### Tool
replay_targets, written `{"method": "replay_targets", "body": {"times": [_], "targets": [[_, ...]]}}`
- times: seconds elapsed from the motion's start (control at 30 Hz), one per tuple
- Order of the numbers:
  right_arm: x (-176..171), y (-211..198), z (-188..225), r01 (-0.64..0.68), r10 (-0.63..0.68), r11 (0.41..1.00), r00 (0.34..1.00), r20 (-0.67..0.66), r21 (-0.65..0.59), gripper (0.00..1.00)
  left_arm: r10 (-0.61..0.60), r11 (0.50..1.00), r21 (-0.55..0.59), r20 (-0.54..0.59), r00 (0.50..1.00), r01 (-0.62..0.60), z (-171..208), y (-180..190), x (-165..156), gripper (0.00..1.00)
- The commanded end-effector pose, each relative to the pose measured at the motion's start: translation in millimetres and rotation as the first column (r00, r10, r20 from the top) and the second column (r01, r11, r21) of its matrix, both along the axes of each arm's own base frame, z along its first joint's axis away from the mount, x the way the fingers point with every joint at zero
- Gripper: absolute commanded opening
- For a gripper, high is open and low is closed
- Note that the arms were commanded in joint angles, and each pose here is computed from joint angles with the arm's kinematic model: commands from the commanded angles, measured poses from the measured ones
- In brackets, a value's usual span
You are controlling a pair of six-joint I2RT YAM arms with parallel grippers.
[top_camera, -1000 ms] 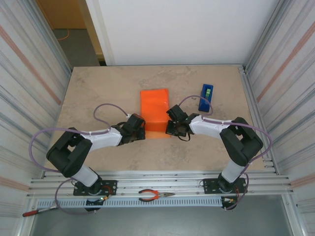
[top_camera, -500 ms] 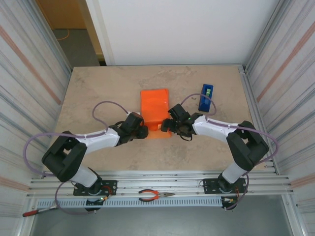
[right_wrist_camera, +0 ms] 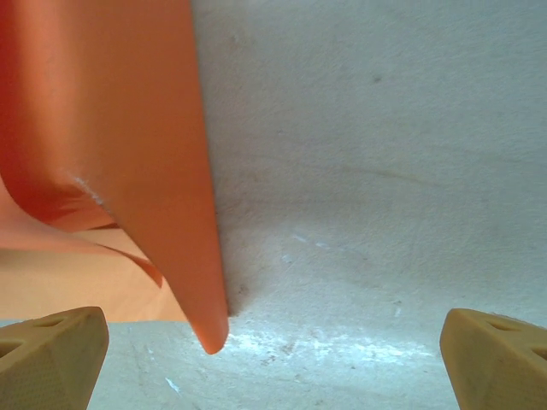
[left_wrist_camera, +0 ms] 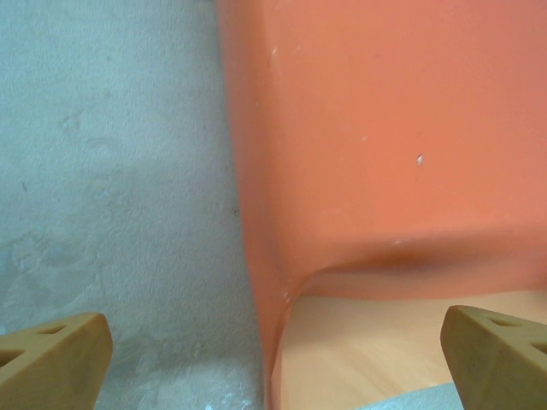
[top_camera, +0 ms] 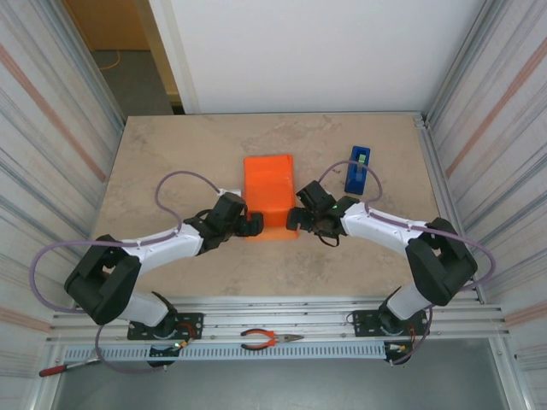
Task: Wrap the gift box in paper
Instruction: Fold the third fold of the wrapping paper on the gift box.
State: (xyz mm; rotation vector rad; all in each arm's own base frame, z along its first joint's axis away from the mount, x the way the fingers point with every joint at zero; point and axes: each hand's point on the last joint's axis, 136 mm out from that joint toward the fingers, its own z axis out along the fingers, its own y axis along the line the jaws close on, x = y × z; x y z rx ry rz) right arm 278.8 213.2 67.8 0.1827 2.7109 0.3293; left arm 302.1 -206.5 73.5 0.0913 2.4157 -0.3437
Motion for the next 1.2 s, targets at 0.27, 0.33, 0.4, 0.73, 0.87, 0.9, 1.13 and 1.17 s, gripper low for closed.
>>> {"method": "replay_targets", "body": {"times": [0.27,0.33,0.4,0.73,0.87,0.9,1.13,1.17], "targets": [[12,16,13,-0.04,0.037,0.995,0.999,0.037,0.093,0.98,-0.097,0.995,0.038,0.024,0.995,0.097,-1,-14,7,0.96],[12,19,7,-0.043,0.041,0.996,0.999,0.024,0.082,0.98,-0.111,0.993,0.03,0.026,0.993,0.111,-4,-16,6,0.95],[13,23,3,-0.047,0.046,0.996,0.999,0.018,0.082,0.98,-0.102,0.994,0.037,0.025,0.994,0.101,-7,-14,6,0.94],[26,31,-19,0.01,-0.01,0.998,1.0,0.004,0.064,0.98,0.011,0.992,0.128,0.024,1.0,-0.015,-19,3,19,0.93],[33,27,-28,0.055,-0.055,0.998,0.998,0.0,0.025,0.99,0.044,0.986,0.158,0.02,0.999,-0.046,-24,7,24,0.94],[34,26,-30,0.061,-0.06,0.998,0.998,-0.005,0.019,1.0,0.046,0.986,0.16,0.019,0.999,-0.048,-25,7,24,0.94],[38,25,-39,0.082,-0.083,0.996,0.996,-0.027,-0.036,0.94,0.06,0.986,0.158,0.002,0.998,-0.06,-32,11,19,0.96],[38,24,-41,0.085,-0.086,0.996,0.996,-0.029,-0.041,0.93,0.06,0.987,0.151,0.0,0.998,-0.06,-33,10,18,0.97]]}}
